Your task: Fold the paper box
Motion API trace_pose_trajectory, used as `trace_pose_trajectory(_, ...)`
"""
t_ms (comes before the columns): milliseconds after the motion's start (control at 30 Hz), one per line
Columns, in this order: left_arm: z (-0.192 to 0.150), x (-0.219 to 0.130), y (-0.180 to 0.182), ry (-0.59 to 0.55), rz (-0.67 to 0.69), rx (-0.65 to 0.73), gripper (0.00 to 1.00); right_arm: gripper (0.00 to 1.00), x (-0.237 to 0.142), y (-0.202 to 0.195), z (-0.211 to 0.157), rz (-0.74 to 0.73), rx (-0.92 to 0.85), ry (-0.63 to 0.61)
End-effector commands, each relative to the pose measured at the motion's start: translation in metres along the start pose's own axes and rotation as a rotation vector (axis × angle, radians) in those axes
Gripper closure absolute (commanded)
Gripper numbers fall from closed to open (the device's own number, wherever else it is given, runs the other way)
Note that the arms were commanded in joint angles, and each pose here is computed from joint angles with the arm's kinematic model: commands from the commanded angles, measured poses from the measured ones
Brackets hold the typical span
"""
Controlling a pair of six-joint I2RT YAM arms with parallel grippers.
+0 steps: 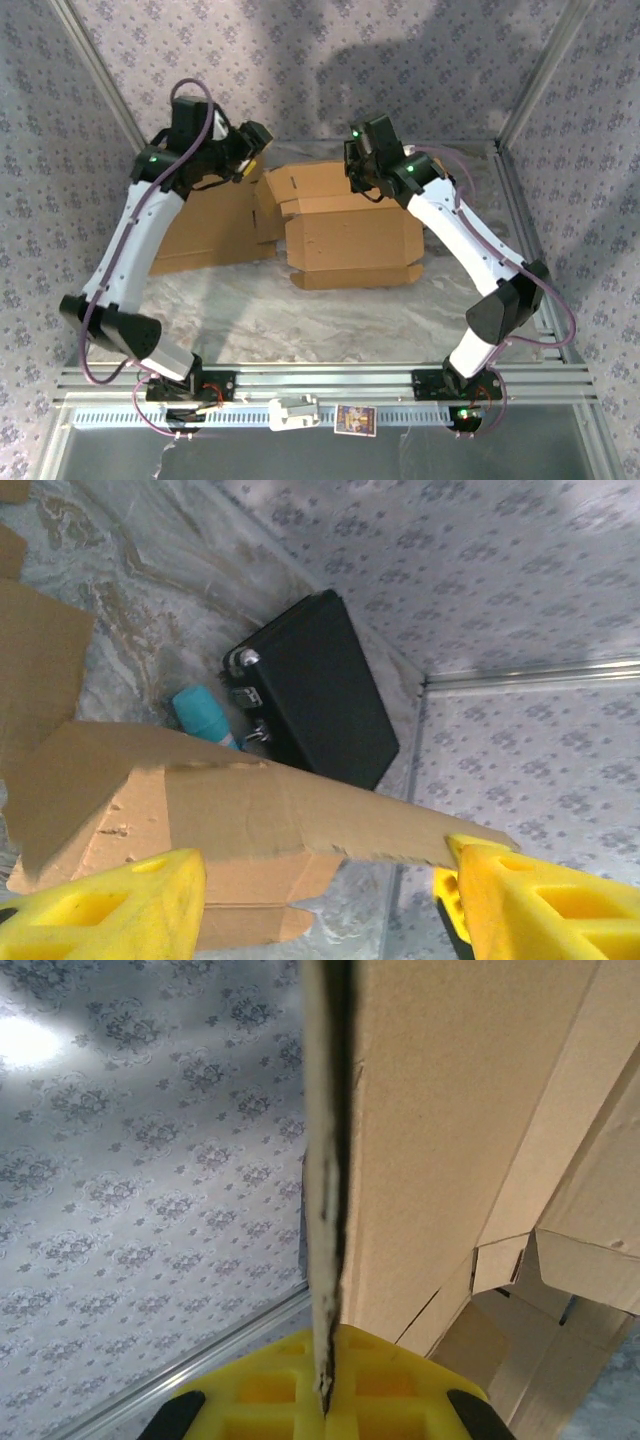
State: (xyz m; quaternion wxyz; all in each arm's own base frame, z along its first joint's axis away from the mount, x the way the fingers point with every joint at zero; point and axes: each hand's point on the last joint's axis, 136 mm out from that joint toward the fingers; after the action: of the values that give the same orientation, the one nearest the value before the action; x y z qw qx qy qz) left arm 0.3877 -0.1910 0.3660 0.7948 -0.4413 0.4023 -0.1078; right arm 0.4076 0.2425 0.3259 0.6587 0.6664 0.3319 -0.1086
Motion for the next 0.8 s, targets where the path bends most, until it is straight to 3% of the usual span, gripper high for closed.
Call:
trace_pose_trajectory(0,0.003,0.012,-0.016,0.001,-0.067,0.056,0.33,1.0,-0.018,0.013,0.007,0.056,0.051,0.01)
trace_pose_trajectory(267,-0.021,0.046,-0.001,0.076,-0.018,0.048,0.34,1.0,-0.011,0.013,0.009,0.055,0.073,0.024)
trace_pose_trajectory(767,-0.039,0.073,-0.022,0.118,-0.088,0.049,0.37,1.0,-0.008,0.005,0.009,0.046,0.104,0.048)
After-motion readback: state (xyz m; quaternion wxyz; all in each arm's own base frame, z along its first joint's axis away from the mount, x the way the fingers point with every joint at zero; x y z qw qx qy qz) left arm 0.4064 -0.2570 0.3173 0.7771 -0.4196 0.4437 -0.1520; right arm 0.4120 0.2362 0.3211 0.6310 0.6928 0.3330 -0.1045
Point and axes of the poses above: each hand's point on the last joint's axis, 136 mm out from that joint toward the fingers, its own x axis out along the fingers, its own y axis along the line the jaws close on, z = x × y, and after that the axes turned 1 degree about -x, right-handed
